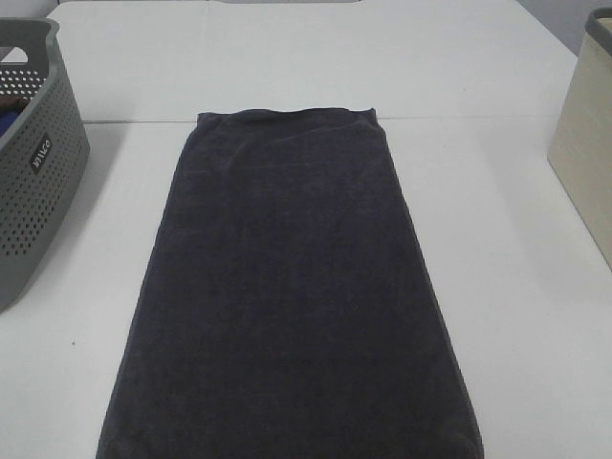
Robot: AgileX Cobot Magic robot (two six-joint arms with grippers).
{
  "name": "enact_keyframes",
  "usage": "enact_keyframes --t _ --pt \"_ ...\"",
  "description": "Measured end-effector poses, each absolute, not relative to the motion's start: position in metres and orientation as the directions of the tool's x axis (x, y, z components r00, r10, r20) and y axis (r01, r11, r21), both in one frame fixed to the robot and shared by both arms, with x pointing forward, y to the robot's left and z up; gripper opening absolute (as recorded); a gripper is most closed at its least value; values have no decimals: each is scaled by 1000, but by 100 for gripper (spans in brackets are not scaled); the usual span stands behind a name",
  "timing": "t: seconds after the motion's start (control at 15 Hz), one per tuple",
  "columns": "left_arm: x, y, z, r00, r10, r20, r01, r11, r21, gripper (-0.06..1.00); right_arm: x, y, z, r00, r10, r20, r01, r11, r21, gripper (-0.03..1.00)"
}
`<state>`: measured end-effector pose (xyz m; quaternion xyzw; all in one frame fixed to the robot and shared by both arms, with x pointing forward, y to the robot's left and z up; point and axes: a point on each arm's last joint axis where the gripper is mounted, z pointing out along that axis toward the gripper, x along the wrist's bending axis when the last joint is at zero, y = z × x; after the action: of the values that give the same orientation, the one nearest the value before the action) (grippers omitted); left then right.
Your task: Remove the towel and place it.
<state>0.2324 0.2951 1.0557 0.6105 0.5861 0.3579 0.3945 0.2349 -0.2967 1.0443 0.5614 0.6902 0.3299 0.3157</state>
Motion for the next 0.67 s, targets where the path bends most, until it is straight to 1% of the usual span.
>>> enact_keyframes --t 0.67 --pt "232 294 1056 67 997 -35 433 3 901 81 235 -297 1044 -170 983 -65 567 152 810 73"
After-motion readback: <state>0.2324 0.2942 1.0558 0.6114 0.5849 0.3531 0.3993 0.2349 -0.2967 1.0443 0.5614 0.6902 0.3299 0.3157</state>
